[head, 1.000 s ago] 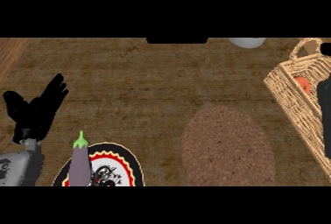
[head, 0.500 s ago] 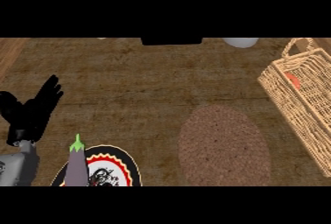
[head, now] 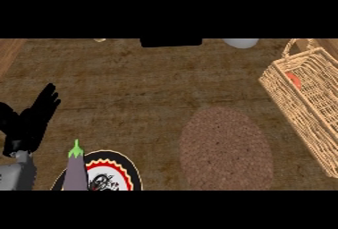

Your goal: Pick the squash from the placemat and place it in the basket

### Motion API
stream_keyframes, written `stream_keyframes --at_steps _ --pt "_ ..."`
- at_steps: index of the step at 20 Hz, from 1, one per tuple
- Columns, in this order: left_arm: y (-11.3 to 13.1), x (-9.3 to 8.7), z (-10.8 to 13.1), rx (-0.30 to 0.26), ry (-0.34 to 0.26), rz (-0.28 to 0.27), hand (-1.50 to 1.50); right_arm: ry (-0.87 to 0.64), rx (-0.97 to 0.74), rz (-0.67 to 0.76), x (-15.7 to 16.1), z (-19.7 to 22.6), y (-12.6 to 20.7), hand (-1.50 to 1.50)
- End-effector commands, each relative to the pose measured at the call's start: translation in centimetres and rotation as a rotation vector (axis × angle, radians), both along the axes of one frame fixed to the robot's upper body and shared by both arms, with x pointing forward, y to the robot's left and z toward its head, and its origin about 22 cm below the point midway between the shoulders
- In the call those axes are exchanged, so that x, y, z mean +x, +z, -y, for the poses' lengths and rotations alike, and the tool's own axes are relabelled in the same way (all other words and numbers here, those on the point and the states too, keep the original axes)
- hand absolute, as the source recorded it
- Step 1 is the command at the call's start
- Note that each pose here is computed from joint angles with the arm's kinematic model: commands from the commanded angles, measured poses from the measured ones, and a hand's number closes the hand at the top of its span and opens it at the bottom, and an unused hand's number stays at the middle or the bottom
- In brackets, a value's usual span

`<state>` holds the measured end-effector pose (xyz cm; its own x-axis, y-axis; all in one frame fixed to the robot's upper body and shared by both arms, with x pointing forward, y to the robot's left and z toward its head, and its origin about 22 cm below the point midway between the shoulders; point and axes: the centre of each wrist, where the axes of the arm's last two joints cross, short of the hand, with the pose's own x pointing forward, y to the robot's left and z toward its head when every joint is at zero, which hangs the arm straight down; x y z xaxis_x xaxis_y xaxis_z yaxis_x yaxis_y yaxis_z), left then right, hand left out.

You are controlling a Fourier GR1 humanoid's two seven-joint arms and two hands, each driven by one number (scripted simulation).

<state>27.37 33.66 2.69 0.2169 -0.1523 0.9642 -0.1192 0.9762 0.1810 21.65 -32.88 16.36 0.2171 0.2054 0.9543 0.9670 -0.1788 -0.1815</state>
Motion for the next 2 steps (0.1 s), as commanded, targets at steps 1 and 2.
stream_keyframes --at_steps 1,2 --pt "1.1 1.0 -0.5 -0.004 0.018 0.011 0.0 0.071 0.052 -0.063 -6.7 -1.3 0.6 -1.5" --pt "0.2 0.3 0.2 -0.017 -0.024 0.01 0.0 0.061 0.046 -0.055 -8.2 -1.7 0.0 -1.5"
